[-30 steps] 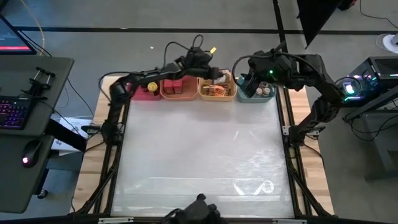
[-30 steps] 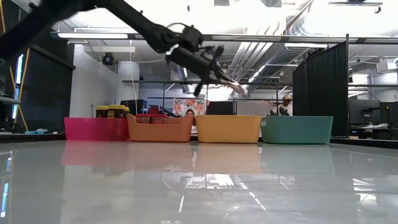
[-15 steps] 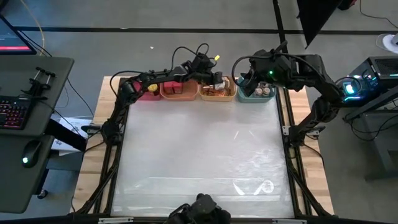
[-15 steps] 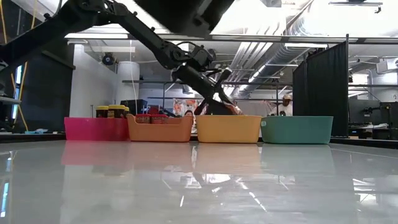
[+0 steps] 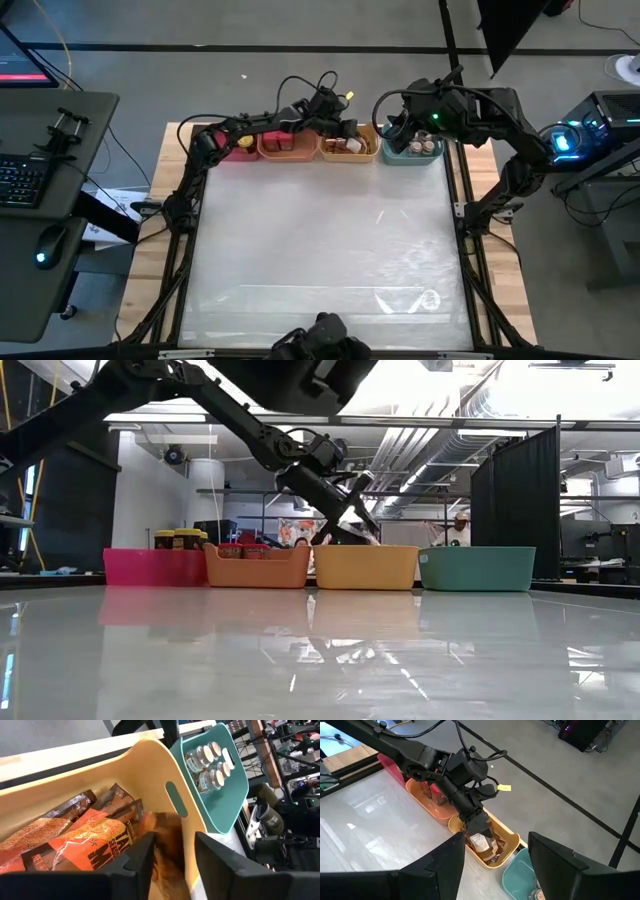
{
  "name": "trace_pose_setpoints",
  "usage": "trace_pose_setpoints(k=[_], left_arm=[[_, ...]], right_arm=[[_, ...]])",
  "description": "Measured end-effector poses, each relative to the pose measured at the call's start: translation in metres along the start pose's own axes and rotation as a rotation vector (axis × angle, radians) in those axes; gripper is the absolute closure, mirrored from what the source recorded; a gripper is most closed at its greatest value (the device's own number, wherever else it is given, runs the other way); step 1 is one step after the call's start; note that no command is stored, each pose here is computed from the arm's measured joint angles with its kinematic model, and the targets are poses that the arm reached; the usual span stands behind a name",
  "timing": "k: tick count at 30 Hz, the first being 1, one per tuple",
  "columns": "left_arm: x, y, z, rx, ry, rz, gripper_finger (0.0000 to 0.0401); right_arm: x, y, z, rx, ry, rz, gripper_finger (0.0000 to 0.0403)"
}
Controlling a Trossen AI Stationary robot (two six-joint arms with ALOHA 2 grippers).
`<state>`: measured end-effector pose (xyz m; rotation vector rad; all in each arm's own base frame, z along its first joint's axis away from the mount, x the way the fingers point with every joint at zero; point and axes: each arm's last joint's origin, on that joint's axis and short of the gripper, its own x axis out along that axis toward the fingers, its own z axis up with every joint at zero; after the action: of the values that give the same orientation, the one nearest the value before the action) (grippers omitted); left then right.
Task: Sort spices by type
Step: Put the orange seasoning pack into the yellow bin, then return to Home Position
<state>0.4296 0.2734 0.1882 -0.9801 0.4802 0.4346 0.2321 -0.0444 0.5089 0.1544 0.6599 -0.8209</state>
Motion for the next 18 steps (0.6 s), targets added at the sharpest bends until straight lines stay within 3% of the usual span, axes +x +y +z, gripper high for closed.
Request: trace_pose_setpoints(k=[5,10,18], left_arm=[[-0.002,0.003,0.003,-0.001,0.004,-0.011,0.0248],[-0.009,0.012,0.014,-0.009,-0.011,-0.016,0.0243],[-0.05,0.015,0.047,0.069,-0.118,-0.018,0.0243]], right_arm=[[0.0,0.0,0.0,0.0,0.0,0.0,0.0191],[0.0,0.0,0.0,0.002,0.0,0.0,0.0191],[0.0,0.0,0.0,0.008,0.0,0.0,0.0191]])
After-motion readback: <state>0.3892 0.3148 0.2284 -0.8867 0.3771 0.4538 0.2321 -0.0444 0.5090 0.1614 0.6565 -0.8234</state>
